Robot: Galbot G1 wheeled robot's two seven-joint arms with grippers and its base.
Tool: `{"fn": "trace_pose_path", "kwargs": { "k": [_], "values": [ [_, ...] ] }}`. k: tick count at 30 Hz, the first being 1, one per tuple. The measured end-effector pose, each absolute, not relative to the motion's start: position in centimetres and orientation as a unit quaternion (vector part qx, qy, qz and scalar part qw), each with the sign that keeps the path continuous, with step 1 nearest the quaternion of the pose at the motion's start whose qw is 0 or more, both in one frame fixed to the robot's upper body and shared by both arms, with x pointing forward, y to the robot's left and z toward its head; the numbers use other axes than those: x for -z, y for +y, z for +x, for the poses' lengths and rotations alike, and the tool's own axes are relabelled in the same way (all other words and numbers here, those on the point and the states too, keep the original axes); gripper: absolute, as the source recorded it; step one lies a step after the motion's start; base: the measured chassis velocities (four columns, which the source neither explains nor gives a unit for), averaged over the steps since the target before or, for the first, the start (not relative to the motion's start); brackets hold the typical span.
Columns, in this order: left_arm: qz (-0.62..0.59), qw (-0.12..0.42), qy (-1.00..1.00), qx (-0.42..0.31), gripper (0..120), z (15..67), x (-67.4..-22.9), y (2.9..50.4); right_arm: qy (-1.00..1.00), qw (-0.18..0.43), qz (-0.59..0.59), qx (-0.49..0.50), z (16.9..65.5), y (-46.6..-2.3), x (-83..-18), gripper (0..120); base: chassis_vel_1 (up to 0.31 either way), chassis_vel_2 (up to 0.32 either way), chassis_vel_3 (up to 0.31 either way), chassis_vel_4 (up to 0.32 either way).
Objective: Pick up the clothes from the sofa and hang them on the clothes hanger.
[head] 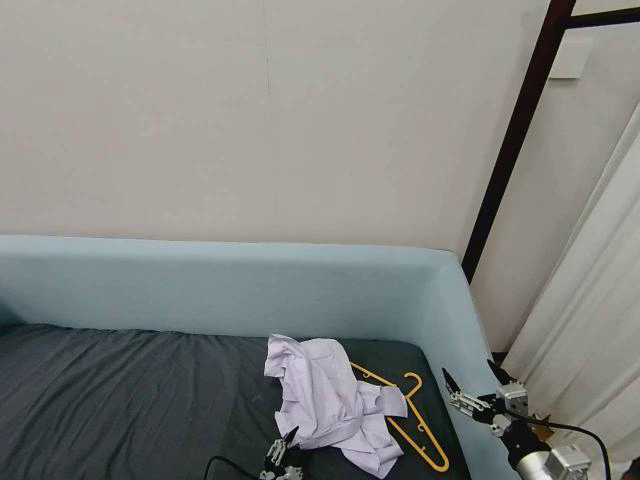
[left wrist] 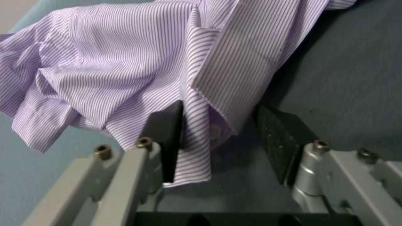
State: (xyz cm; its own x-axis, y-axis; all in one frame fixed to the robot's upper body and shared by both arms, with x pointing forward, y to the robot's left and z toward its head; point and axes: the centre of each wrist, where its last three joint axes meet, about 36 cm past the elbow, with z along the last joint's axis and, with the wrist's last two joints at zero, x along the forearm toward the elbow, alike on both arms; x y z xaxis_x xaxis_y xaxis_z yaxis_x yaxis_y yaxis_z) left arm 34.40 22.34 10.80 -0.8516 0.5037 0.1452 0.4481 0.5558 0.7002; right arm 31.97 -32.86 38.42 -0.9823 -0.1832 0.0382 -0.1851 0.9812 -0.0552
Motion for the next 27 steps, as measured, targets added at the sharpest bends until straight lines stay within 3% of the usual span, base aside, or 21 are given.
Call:
{"fn": "trace_pose_path", "kwargs": {
  "k": [11,20,24,27],
  "values": [
    [0.255,0.054,0.886,-0.384,1,35.6,-12.0,22.7,-0.995,0.017,0.096,-0.031,31.9,-32.6,-38.0,100,0.000,0.000,0.000,0.000],
    [0.225,0.070,0.905,-0.353,0,35.9,-14.1,23.7,-0.994,0.014,0.103,-0.027,32.3,-31.6,-37.8,100,0.000,0.000,0.000,0.000],
    [0.196,0.071,0.928,-0.310,0,36.3,-16.6,24.2,-0.993,0.018,0.110,-0.035,32.3,-31.3,-37.5,100,0.000,0.000,0.000,0.000],
    [0.149,0.042,0.954,-0.255,0,36.5,-19.0,24.6,-0.991,0.021,0.124,-0.043,32.5,-30.5,-37.1,100,0.000,0.000,0.000,0.000]
  ]
}}
